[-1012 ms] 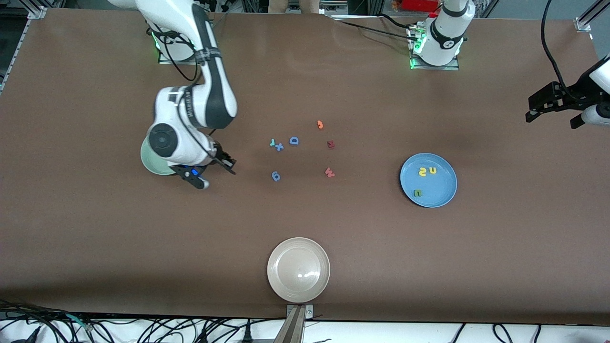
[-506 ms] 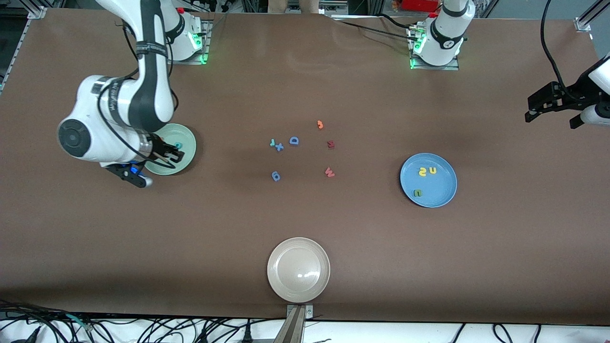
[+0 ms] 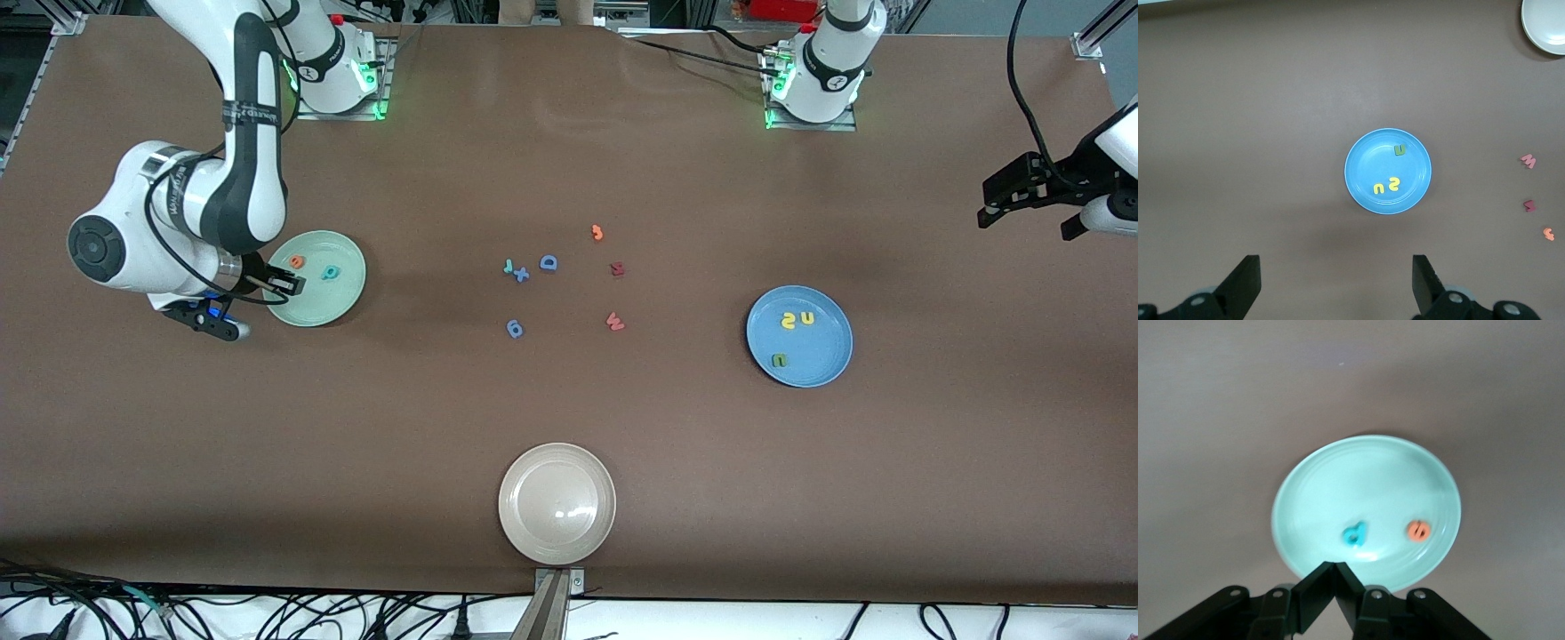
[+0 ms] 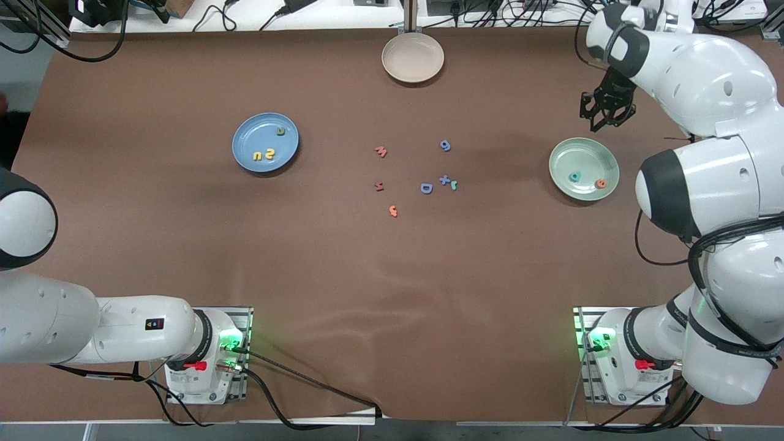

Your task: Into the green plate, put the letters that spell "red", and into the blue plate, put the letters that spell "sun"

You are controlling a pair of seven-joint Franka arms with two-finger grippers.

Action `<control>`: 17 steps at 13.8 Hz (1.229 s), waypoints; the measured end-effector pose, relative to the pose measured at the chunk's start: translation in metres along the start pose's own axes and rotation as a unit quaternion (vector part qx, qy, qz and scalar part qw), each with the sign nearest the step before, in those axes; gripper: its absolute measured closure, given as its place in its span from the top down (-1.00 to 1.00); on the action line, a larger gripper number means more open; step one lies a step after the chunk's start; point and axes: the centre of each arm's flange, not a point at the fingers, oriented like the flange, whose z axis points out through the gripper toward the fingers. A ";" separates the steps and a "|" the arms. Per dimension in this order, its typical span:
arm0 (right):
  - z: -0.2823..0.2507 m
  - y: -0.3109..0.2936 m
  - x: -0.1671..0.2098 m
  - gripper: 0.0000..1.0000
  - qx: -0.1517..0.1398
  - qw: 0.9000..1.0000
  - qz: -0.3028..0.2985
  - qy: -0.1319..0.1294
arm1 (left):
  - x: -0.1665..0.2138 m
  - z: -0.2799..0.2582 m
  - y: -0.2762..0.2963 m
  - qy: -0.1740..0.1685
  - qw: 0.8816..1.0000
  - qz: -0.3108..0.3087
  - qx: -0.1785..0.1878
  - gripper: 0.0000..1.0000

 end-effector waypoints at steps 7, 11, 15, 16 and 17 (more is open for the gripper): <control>0.033 0.005 -0.004 -0.81 -0.013 1.000 -0.015 0.017 | 0.001 0.003 0.002 -0.004 1.000 0.001 -0.001 1.00; 0.033 0.002 -0.006 -0.69 -0.014 1.000 -0.019 0.017 | 0.001 0.004 0.008 -0.009 1.000 -0.008 -0.001 1.00; 0.035 -0.002 -0.007 0.15 -0.015 1.000 -0.023 0.016 | 0.004 0.008 0.022 -0.013 0.999 -0.035 -0.002 1.00; 0.035 -0.002 -0.007 0.38 -0.015 1.000 -0.023 0.016 | 0.005 0.009 0.025 -0.014 0.999 -0.041 -0.002 1.00; 0.035 -0.002 -0.007 0.57 -0.016 0.999 -0.023 0.015 | 0.006 0.011 0.031 -0.016 0.999 -0.042 -0.002 1.00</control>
